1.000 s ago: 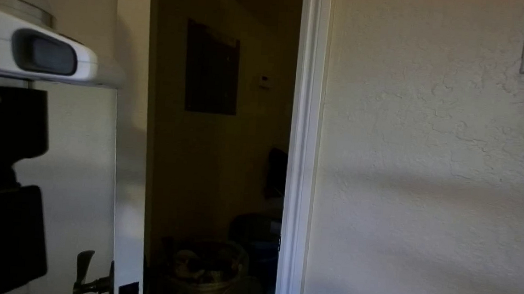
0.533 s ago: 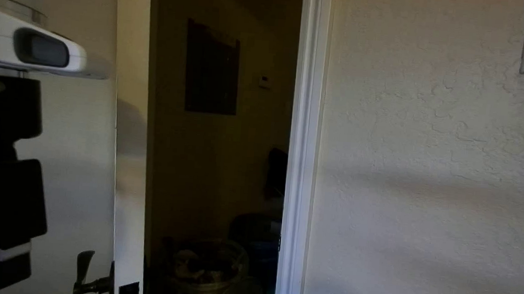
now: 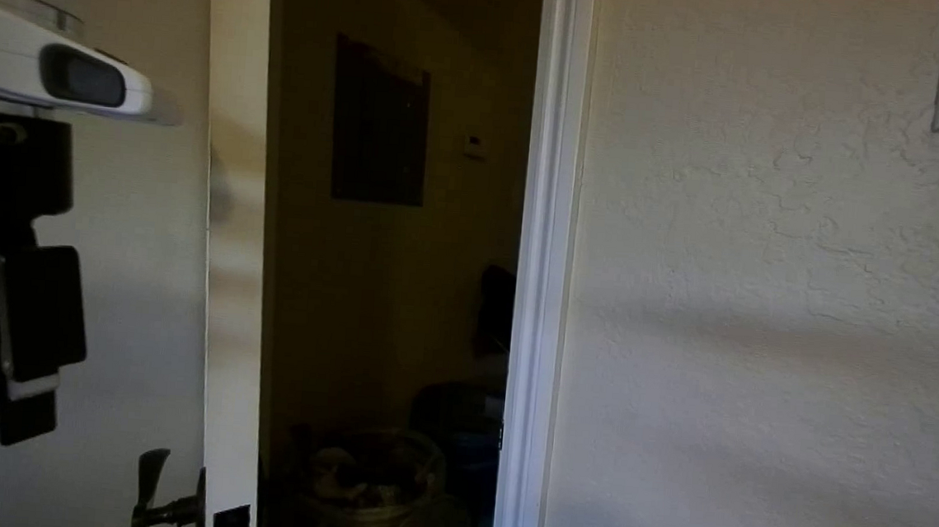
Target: Close the door
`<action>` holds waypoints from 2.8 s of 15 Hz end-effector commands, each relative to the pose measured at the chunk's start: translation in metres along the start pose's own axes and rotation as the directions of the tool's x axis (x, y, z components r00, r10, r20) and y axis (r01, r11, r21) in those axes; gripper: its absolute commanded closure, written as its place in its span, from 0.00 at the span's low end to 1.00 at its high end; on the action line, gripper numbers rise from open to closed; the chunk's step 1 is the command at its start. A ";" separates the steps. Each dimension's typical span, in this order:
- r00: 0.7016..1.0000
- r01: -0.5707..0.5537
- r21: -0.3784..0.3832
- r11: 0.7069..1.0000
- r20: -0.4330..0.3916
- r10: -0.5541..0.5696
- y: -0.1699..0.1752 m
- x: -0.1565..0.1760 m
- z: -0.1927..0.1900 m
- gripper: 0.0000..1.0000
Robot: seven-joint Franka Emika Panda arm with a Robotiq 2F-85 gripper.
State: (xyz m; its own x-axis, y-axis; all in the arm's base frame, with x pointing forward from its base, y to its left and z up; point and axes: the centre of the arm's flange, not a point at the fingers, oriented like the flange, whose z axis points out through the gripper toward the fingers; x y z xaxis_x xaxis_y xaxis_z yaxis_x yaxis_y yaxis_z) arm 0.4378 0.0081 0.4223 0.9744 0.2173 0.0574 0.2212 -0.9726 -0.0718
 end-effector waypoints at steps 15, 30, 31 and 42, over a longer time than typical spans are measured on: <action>0.996 0.077 -0.018 0.997 -0.052 -0.077 -0.038 0.064 0.000 0.00; 0.877 -0.204 -0.054 0.977 -0.454 0.158 -0.008 0.095 -0.007 0.00; 0.861 -0.224 -0.053 0.973 -0.478 0.172 -0.005 0.097 -0.008 0.00; 0.776 -0.331 -0.050 0.942 -0.582 0.242 0.024 0.128 -0.003 0.00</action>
State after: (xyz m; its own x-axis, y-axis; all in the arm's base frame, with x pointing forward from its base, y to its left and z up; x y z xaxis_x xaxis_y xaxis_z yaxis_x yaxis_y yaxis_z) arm 0.5569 0.0088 0.4327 0.8043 -0.0925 0.5870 -0.0931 -0.9952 -0.0293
